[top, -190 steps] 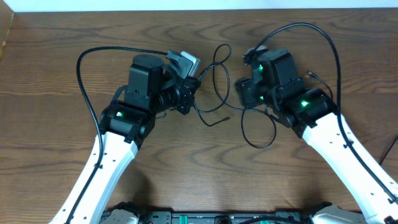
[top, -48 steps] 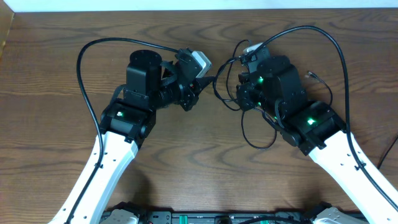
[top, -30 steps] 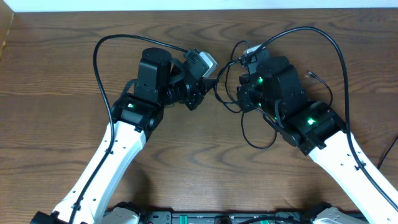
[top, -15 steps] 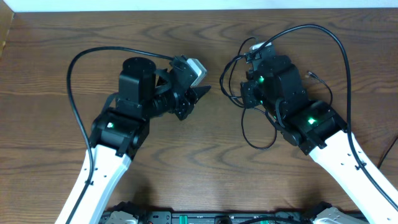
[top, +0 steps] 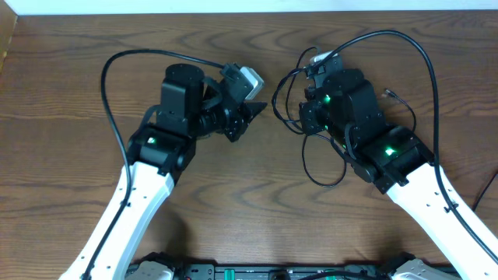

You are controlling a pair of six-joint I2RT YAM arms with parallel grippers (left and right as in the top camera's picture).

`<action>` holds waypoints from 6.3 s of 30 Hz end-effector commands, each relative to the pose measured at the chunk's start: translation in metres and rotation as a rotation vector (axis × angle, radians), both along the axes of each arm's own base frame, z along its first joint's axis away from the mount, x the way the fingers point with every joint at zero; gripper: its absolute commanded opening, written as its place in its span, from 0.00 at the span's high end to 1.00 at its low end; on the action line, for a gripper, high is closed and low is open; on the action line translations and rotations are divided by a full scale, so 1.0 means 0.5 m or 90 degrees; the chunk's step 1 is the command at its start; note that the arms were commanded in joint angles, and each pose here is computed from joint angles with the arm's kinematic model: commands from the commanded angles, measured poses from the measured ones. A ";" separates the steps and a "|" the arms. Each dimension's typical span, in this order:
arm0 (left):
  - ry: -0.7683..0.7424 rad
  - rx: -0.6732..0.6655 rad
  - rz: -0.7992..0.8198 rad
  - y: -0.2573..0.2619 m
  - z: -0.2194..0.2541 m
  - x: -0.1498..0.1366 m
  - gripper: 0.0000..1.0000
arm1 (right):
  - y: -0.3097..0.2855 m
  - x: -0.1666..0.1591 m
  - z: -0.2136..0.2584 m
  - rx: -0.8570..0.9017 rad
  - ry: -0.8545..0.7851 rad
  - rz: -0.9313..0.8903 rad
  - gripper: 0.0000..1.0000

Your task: Untangle cables

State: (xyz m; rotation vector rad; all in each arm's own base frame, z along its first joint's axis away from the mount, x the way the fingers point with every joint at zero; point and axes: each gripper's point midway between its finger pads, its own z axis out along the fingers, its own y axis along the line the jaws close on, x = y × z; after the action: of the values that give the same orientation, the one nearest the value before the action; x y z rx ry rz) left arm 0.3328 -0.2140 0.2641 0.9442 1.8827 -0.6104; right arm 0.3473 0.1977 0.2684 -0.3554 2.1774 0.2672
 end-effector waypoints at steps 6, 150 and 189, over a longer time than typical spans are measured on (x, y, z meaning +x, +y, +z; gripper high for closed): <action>-0.033 -0.008 -0.046 -0.051 0.008 -0.002 0.66 | -0.001 0.000 0.011 0.005 -0.006 0.002 0.99; -0.013 0.037 -0.065 -0.044 -0.033 -0.012 0.52 | 0.018 0.009 -0.039 -0.007 0.037 0.019 0.99; -0.013 0.041 -0.065 -0.065 -0.083 0.040 0.67 | 0.016 0.002 -0.047 -0.012 0.049 0.022 0.99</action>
State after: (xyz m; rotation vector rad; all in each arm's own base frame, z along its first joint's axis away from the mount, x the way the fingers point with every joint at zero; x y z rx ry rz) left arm 0.3532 -0.2454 0.2155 1.0877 1.8777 -0.5927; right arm 0.3475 0.2055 0.2430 -0.4009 2.2547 0.2808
